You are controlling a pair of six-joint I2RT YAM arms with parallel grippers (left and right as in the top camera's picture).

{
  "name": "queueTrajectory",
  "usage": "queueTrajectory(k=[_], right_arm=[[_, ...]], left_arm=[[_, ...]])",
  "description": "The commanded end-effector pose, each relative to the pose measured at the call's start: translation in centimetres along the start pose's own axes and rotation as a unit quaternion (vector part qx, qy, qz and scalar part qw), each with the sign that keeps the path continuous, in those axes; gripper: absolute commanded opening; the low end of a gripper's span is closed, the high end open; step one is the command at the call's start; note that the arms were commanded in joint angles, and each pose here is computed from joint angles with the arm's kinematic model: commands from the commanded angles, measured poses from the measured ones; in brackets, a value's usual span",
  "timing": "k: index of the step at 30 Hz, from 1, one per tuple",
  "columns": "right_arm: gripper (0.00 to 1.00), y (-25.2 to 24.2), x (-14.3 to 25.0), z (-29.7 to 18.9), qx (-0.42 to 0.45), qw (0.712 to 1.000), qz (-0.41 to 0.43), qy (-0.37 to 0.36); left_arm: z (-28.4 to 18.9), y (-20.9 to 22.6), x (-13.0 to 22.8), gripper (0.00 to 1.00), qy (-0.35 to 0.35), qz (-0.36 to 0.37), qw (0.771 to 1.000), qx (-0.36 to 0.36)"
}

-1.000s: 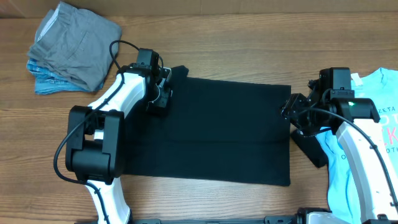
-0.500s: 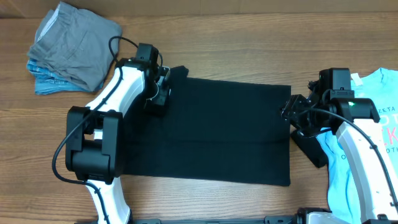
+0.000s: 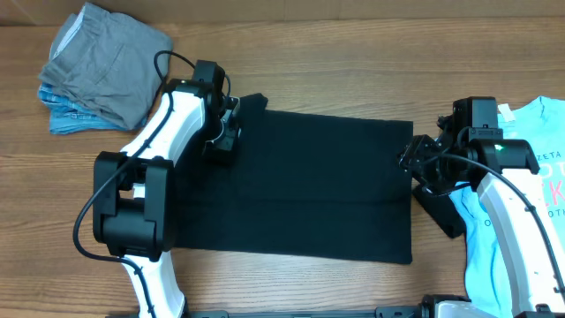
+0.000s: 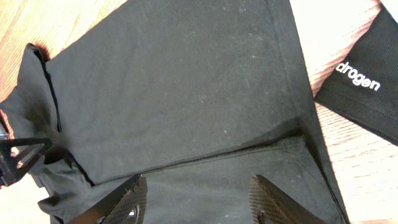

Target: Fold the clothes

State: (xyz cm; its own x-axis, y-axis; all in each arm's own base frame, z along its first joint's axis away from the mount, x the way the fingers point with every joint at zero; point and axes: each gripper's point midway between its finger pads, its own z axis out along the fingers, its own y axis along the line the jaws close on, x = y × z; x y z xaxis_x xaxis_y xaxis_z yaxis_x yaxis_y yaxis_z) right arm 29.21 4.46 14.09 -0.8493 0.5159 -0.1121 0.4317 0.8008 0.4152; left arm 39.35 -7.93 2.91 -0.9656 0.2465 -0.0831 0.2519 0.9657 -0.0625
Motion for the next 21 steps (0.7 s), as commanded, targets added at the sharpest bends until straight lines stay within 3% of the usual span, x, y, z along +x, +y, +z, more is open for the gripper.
queueTrajectory(k=[1,14,21], right_arm=[[0.57,0.6,-0.8,-1.0,-0.007,1.000,-0.009,-0.021],[0.56,0.7,-0.9,-1.0,-0.009,1.000,-0.011,-0.024],[0.57,0.8,-1.1,-1.0,-0.011,0.999,-0.012,-0.028]], left_arm=[[-2.1,0.5,-1.7,0.56,-0.019,-0.003,1.000,-0.020],[-6.9,0.2,-0.7,0.54,0.000,-0.002,1.000,-0.027],[-12.6,-0.3,-0.1,0.63,-0.057,-0.006,0.997,-0.043]])
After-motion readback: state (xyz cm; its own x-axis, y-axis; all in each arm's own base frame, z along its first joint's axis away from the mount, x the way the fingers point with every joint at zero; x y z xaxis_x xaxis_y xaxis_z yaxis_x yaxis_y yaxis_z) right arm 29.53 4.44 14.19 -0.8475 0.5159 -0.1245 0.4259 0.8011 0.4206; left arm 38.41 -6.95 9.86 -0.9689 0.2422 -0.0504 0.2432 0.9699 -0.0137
